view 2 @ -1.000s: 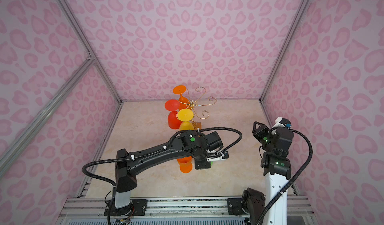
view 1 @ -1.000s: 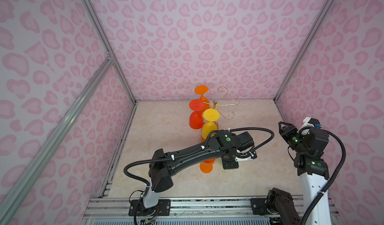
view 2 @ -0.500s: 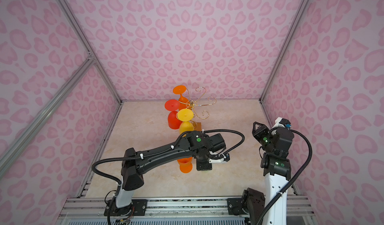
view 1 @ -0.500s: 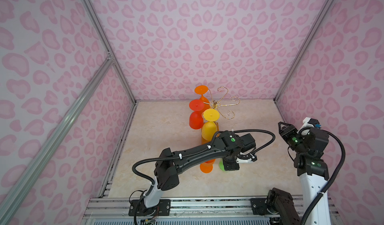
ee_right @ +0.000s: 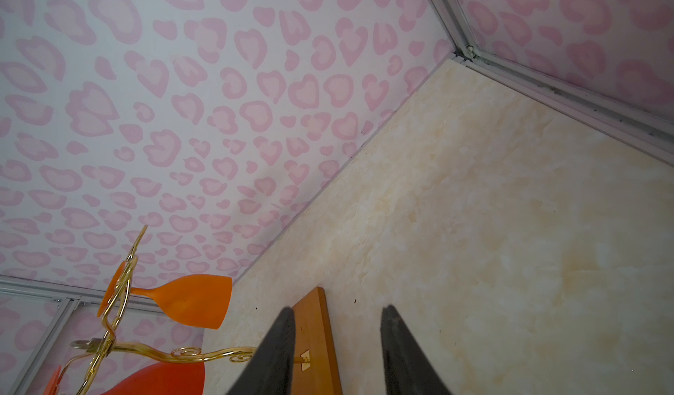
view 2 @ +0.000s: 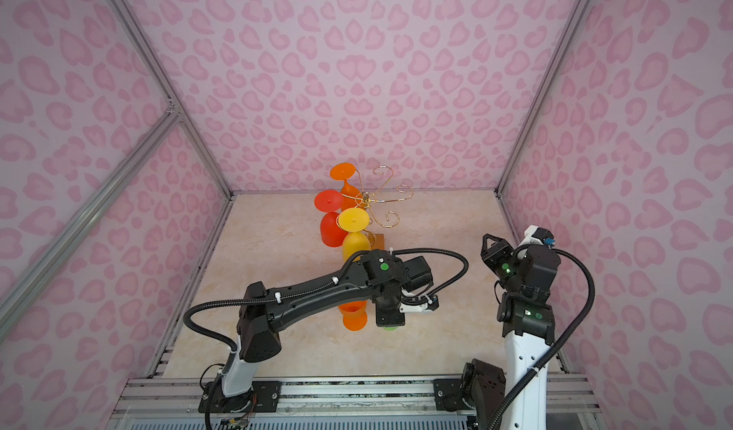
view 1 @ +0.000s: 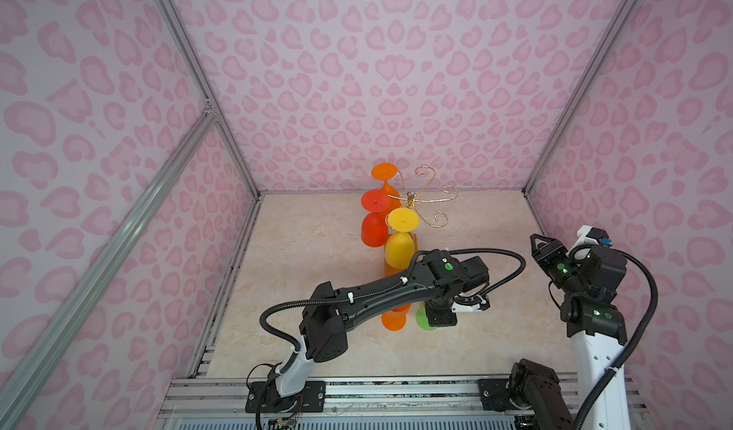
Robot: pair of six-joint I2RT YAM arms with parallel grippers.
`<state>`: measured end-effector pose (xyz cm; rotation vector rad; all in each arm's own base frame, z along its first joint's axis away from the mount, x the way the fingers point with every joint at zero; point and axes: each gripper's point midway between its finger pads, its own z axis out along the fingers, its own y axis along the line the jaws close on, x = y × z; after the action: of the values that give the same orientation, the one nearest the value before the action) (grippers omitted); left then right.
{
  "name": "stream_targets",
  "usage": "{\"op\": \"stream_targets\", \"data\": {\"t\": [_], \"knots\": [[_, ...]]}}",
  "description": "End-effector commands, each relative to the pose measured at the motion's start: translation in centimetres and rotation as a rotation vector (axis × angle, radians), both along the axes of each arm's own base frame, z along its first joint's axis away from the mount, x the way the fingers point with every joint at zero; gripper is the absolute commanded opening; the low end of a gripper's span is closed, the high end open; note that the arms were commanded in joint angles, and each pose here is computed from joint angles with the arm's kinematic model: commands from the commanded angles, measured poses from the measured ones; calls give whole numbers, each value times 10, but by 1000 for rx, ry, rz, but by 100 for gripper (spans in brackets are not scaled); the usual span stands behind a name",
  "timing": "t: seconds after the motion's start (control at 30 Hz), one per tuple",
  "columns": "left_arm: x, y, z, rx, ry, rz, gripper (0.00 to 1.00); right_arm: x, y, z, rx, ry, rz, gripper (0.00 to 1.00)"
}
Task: Take the wine glass off the wine glass rack
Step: 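Lower the green glass toward the table beside the orange glass with the left gripper, then open the left gripper and lift away while the right gripper reaches toward the rack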
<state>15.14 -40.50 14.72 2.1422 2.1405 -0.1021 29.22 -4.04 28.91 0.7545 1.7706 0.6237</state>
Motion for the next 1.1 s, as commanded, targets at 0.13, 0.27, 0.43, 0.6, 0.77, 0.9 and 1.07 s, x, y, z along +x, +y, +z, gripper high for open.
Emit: {"op": "stream_targets", "data": {"t": [0.13,0.27,0.43,0.6,0.77,0.9,1.07], "knots": [[2,3,12,5,-5,1,32,2,1,5,2,-25,10,40],[2,5,35,-33,-24,0,44,3,2,5,7,-26,11,40],[9,13,88,-143,-120,45,58,3,3,9,3,-42,22,40],[11,25,174,-413,-239,101,60,3,7,17,-1,-70,45,40],[20,53,265,-785,-385,252,62,1,15,28,11,-108,85,40],[25,95,319,-1074,-301,426,74,-2,29,49,31,-169,150,40],[52,157,342,-1318,-213,704,82,-11,59,83,10,-249,255,40]]}}
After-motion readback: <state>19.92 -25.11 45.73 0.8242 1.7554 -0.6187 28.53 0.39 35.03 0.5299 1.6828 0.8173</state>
